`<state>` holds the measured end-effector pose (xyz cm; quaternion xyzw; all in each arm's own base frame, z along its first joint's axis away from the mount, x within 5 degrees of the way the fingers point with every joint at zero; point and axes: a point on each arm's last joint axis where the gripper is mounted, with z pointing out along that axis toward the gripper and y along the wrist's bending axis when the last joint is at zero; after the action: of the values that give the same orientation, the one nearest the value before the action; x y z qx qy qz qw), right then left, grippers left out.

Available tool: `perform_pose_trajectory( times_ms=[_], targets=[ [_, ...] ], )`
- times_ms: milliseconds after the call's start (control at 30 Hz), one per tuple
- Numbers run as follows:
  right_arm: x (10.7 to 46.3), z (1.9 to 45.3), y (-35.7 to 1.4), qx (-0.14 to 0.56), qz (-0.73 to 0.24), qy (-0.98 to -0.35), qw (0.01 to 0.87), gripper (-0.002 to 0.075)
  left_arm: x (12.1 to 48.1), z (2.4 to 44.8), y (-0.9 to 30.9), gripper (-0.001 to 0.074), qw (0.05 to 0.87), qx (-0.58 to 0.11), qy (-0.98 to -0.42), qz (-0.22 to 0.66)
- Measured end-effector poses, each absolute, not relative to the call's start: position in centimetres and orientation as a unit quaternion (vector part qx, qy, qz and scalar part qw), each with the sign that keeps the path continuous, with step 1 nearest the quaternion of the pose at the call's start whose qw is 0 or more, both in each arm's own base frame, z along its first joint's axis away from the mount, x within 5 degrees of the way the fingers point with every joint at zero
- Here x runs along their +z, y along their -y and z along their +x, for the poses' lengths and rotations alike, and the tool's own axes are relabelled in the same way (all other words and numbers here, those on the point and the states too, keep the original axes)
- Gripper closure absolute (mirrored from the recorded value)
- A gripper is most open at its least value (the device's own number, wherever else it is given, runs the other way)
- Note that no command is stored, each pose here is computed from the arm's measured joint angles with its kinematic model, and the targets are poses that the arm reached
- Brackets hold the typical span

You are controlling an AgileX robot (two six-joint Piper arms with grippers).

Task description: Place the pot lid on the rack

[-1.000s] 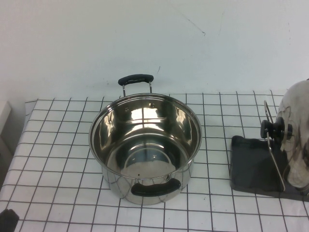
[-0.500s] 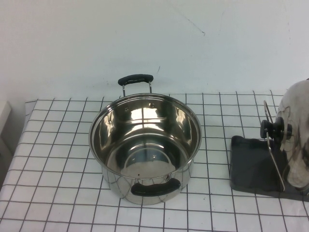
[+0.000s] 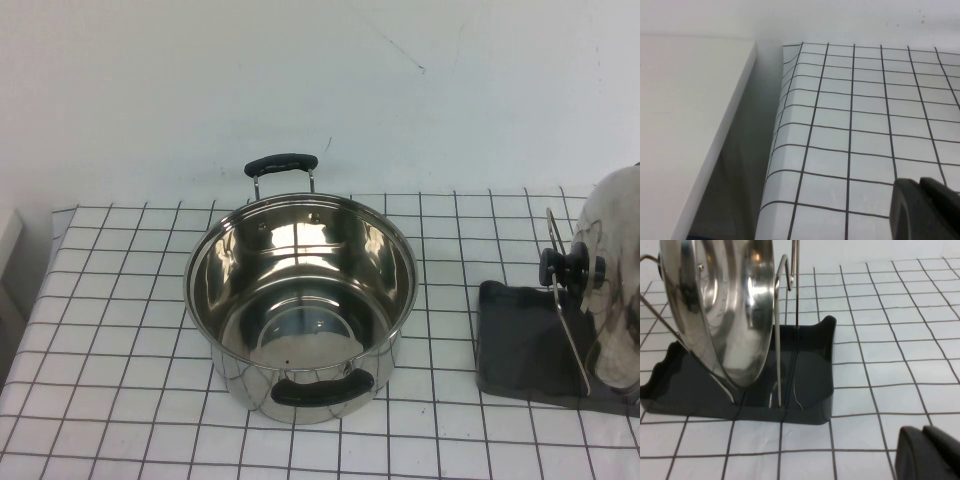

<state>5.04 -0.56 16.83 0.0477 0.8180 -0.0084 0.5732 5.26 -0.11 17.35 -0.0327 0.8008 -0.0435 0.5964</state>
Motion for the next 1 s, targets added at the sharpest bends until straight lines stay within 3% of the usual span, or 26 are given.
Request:
perform_pose_trajectory(
  times_ms=[1000],
  targets=[
    [16.83, 5.04, 0.56, -0.008, 0.048, -0.818, 0.573, 0.0728, 17.35, 5.26, 0.15, 0.0736, 0.596, -0.048, -0.801, -0.035]
  ],
)
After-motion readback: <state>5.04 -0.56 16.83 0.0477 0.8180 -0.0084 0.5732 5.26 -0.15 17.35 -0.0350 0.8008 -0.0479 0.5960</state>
